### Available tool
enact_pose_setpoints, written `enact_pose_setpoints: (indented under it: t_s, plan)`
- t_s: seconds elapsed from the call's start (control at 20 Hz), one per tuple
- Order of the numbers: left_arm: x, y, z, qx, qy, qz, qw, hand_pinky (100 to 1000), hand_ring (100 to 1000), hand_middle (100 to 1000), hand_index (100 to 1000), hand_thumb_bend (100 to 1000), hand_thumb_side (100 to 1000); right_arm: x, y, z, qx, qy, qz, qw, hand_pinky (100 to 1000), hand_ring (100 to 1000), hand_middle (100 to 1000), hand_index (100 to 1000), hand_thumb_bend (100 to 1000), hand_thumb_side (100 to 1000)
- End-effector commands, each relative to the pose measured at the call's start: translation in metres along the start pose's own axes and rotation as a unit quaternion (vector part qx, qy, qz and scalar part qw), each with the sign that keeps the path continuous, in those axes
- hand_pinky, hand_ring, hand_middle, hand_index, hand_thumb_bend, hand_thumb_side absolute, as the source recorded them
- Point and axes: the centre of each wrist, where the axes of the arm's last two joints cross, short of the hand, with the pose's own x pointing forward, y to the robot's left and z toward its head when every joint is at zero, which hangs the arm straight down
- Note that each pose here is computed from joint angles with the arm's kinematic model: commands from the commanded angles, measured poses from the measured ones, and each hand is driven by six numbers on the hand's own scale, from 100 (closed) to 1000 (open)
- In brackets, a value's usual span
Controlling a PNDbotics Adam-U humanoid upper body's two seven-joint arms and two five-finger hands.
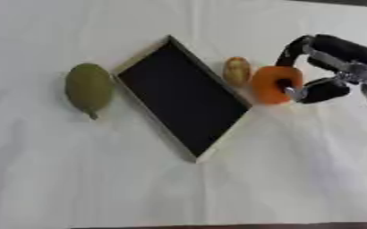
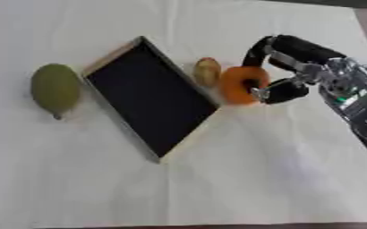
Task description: Pick up objects on the table and place them in the box.
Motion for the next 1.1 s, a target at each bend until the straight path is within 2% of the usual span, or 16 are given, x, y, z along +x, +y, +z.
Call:
enact_pose_setpoints:
  t_s: [0.05,0.25,0.45,0.8,0.95,1.1]
  plan:
    - [0.005,0.002,-0.004,-0.001,-0.011,-0.003,1.000,679,706,750,813,268,633,0.017,-0.035,0.012,-0.051,-0.027,0.034,0.998,850,665,543,641,100,100]
    - [0.005,0.002,-0.005,-0.002,-0.011,-0.003,1.000,679,707,751,813,266,633,0.042,-0.054,0.018,-0.070,-0.070,0.048,0.994,849,665,544,642,100,100]
    - [0.005,0.002,-0.005,-0.003,-0.011,-0.003,1.000,679,708,751,813,265,633,0.056,-0.060,0.017,-0.061,-0.112,0.054,0.990,848,666,547,644,100,100]
    - [0.005,0.001,-0.005,-0.007,-0.010,-0.001,1.000,679,710,752,813,263,634,0.081,-0.058,-0.001,-0.016,-0.184,0.050,0.981,849,667,551,648,100,100]
    - [0.005,0.001,-0.004,-0.008,-0.010,0.000,1.000,680,710,752,813,262,634,0.090,-0.053,-0.007,0.011,-0.194,0.048,0.980,849,667,553,650,100,100]
    - [0.005,0.000,-0.004,-0.008,-0.009,0.001,1.000,680,711,753,813,261,635,0.091,-0.043,-0.014,0.039,-0.185,0.037,0.981,851,667,554,650,100,100]
